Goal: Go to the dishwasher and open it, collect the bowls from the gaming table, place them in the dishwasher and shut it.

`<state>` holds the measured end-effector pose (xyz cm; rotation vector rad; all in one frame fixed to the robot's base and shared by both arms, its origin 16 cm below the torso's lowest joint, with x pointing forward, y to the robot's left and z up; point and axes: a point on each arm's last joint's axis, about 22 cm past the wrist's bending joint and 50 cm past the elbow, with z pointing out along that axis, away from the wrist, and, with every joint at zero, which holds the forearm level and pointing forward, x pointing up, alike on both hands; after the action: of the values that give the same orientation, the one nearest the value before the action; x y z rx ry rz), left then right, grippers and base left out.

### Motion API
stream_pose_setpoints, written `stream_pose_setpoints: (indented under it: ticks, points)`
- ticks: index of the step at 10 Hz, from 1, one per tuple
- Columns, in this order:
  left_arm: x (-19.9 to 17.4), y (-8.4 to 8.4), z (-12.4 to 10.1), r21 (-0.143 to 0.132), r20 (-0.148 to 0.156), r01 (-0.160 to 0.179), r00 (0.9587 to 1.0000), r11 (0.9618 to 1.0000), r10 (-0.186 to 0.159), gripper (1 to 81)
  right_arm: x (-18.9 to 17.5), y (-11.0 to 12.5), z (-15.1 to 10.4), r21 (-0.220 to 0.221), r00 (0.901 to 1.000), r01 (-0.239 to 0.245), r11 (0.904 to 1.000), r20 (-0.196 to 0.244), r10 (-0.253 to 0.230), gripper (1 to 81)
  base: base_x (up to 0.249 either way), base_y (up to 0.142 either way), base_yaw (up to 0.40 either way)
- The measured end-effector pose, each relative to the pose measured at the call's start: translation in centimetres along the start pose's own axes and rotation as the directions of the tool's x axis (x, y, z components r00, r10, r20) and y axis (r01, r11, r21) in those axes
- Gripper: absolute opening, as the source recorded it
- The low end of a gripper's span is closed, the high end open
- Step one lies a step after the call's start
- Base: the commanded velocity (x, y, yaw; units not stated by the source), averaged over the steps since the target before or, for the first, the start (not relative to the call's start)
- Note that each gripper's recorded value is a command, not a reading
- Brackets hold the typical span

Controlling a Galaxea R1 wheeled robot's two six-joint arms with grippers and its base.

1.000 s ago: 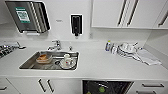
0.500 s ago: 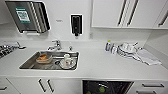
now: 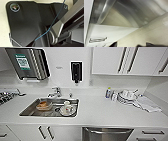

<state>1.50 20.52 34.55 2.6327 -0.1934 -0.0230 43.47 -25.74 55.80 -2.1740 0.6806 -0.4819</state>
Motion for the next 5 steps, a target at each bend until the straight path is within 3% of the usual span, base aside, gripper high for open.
stream_pose_setpoints:
  ticks: [1, 3, 5]
  points:
    - [0.0, 0.0, 0.0, 0.000, 0.000, 0.000, 1.0000, 1.0000, 0.000, 81.1, -1.9, 0.7, 0.1, -0.014, 0.9989, 0.031, 0.9994, 0.037, -0.031, 81.1, 0.000, 0.000, 0.000]
    - [0.0, 0.0, 0.0, 0.000, 0.000, 0.000, 1.0000, 1.0000, 0.000, 81.1, -6.7, 4.4, -0.6, -0.077, 0.9865, 0.113, 0.9907, 0.128, -0.102, 81.1, 0.000, 0.000, 0.000]
    - [0.1, 0.2, 0.1, -0.002, -0.001, 0.001, 1.0000, 1.0000, -0.001, 81.1, -11.4, 9.3, -2.2, -0.151, 0.9657, 0.181, 0.9717, 0.214, -0.147, 81.1, 0.000, 0.000, 0.000]
